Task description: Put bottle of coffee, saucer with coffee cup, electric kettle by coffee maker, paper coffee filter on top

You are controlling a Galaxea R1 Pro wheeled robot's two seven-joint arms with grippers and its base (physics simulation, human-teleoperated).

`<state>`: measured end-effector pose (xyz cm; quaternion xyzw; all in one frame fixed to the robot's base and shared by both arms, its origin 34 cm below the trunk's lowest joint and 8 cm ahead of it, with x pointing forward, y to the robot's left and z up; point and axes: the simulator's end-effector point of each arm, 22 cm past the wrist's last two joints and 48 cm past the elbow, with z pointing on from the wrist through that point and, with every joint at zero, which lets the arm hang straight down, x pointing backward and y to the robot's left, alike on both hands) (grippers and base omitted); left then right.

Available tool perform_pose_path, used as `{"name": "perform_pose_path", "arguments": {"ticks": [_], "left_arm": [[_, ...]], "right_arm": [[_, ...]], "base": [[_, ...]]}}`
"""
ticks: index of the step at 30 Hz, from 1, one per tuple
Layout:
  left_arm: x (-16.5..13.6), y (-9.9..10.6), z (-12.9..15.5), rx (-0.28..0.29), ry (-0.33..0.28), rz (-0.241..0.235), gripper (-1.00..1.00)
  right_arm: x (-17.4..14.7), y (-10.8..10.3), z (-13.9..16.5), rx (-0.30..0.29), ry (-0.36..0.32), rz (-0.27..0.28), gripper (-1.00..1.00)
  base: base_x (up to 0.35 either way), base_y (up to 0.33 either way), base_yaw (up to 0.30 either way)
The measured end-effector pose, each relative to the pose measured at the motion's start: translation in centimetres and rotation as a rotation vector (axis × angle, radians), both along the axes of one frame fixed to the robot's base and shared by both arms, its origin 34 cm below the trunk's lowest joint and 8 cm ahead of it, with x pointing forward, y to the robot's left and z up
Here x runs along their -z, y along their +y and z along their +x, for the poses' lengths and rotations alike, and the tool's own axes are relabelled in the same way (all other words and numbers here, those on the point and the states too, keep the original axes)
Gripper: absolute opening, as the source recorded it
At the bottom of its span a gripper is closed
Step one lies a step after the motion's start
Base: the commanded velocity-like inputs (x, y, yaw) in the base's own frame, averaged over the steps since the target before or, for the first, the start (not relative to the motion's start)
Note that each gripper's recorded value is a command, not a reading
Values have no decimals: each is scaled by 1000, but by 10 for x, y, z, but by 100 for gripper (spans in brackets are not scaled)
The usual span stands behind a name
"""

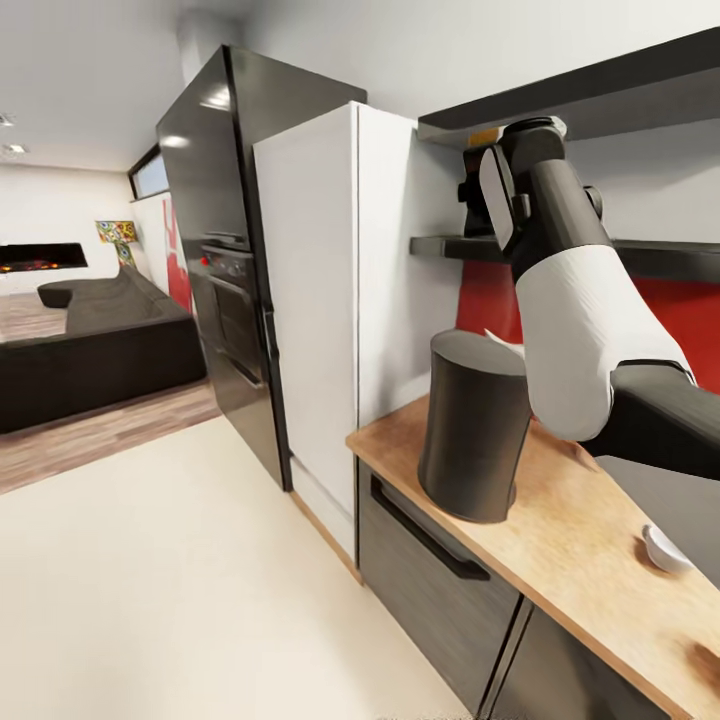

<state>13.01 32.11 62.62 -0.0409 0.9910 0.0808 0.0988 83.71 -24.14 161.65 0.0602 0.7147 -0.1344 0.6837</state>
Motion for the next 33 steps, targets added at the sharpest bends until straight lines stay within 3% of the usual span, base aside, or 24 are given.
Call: {"name": "perform_pose_path", "arguments": {"ticks": [19,25,31,33], "left_arm": [[-1,7,-5,-2,12,10,100],[0,6,-5,-1,13,8,100],[0,5,-5,-1,12,6,100],[0,4,-4,-1,13,5,100]], "right_arm": [[28,1,13,-6,39,6,-100],[56,3,21,-14,77,7,-100],[99,28,34,-128,142,25,-100],[132,36,43,-153,182,30,-100]], "base": [[-68,-35,276],[0,0,62],[0,0,2],[0,0,0]]}}
